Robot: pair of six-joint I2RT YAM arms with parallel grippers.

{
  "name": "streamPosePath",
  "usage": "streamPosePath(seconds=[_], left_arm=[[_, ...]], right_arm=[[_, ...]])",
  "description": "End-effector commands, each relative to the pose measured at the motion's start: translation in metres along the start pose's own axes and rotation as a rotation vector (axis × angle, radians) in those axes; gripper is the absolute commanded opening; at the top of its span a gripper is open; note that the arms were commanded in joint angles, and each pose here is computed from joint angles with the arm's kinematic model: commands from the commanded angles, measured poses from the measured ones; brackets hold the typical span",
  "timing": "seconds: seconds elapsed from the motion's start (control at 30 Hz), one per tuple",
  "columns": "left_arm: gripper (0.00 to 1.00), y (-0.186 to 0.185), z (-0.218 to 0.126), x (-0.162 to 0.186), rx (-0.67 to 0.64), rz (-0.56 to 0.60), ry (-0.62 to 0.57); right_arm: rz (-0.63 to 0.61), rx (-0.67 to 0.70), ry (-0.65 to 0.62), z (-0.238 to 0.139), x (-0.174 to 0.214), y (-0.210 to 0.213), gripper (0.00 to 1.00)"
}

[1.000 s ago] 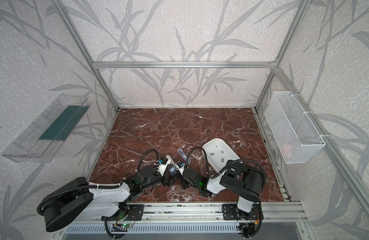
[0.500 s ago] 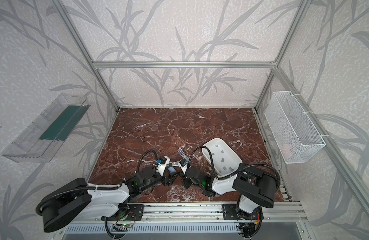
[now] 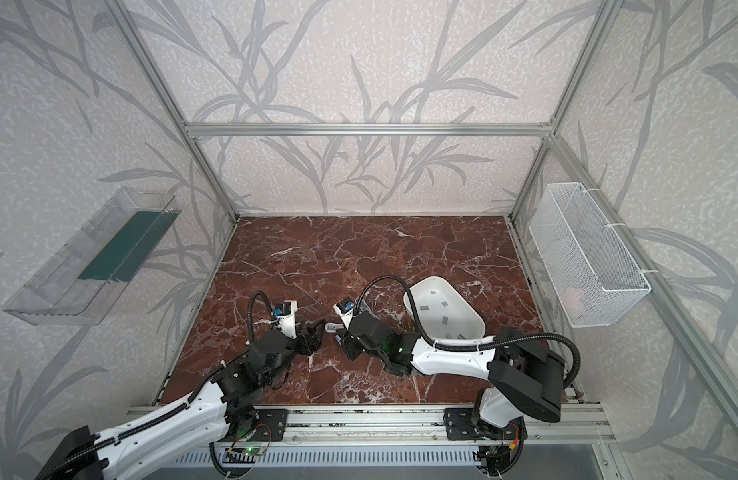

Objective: Load the staples into the stapler

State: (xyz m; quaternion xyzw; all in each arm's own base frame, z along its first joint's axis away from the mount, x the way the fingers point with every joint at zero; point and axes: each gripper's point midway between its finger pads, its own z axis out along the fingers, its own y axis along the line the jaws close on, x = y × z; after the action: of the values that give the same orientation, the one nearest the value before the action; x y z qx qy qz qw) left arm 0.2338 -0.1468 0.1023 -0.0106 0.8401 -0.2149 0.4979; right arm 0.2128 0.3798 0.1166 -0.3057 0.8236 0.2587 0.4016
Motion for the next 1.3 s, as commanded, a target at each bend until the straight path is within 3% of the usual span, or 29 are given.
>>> streamPosePath(seconds=[0.0,0.77,1.27], left_arm=[[0.72,0.010,0.002,0.015,-0.032,-0.042,0.057],[0.70,-0.016,0.029,0.037,0.057,-0.038,0.180],[0.70,-0.019,0.036,0.042,0.064,-0.037,0.196]], right_arm=[[-0.011,0.060,0.133,0.012,0.028,-0.008,0.27],[-0.002,0.067,0.220,0.027,0.063,-0.002,0.24],[-0.046,0.140,0.315,0.037,0.111,0.001,0.22]])
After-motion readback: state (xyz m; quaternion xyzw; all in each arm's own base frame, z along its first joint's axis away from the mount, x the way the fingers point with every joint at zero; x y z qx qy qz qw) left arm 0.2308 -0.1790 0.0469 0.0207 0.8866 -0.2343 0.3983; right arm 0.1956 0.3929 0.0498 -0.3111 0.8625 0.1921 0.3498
